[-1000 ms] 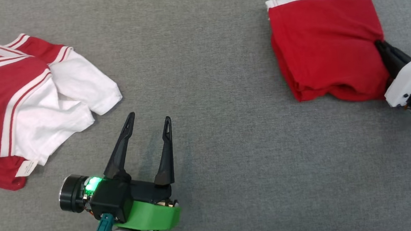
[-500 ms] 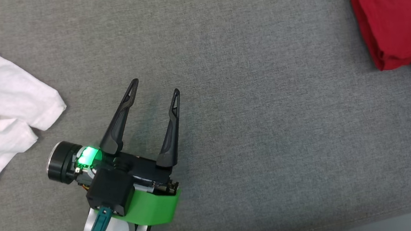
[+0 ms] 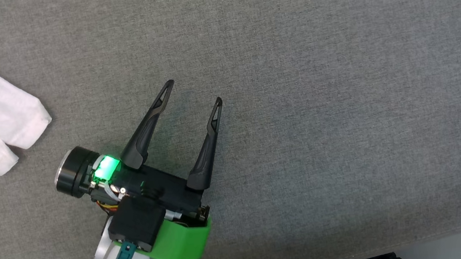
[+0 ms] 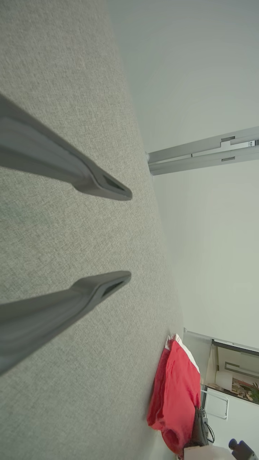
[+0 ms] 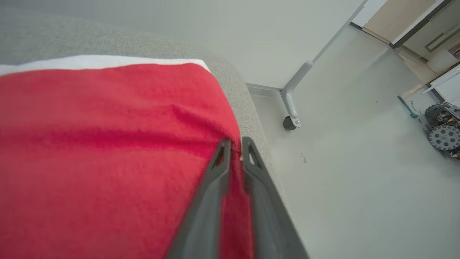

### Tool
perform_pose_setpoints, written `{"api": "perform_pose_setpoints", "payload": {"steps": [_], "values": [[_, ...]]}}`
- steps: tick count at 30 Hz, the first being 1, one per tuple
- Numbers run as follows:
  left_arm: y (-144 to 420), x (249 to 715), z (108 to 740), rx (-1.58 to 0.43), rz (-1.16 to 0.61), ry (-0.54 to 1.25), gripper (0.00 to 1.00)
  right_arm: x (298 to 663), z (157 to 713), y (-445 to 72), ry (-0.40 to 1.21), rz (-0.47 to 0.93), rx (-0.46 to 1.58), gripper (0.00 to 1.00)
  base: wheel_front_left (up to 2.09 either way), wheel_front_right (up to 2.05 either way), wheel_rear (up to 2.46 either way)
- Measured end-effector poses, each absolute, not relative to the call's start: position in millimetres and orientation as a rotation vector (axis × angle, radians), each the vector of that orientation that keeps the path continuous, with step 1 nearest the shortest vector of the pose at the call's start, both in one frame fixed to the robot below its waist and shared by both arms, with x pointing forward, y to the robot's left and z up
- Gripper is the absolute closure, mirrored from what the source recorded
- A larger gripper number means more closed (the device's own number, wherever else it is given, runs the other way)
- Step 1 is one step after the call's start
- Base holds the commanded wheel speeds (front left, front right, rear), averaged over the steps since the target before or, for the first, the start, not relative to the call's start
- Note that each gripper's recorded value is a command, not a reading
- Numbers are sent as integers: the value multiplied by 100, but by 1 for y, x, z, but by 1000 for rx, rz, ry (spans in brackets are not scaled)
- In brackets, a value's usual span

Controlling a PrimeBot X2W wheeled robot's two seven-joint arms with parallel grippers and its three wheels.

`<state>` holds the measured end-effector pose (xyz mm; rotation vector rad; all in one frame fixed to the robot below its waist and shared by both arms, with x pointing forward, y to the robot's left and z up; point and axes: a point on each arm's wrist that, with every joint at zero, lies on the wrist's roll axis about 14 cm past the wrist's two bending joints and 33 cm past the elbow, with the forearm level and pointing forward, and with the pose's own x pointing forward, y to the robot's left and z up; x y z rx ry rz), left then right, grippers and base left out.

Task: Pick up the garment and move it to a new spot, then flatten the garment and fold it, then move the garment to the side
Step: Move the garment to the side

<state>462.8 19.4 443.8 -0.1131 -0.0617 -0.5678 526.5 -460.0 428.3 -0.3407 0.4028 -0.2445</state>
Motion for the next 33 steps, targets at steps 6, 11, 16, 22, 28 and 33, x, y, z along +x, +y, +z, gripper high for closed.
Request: {"api": "perform_pose_setpoints", "payload": {"steps": [6, 11, 16, 22, 28, 33], "values": [[22, 465, 449, -99, -552, -76, 0, 551, 440, -444, 301, -225, -385, 0, 0, 0, 0], [29, 463, 458, -99, -515, -79, 0, 551, 416, -383, 274, -137, -260, 0, 0, 0, 0], [42, 452, 464, -92, -455, -60, 0, 530, 411, -323, 232, -64, -103, 0, 0, 0, 0], [59, 430, 471, -96, -369, -33, 0, 492, 420, -265, 194, 15, 19, 0, 0, 0, 0], [84, 403, 478, -127, -264, -10, 0, 457, 448, -222, 110, 64, 121, 0, 0, 0, 0], [104, 380, 485, -134, -186, -12, 0, 423, 465, -189, 61, 107, 163, 0, 0, 0, 0]]}}
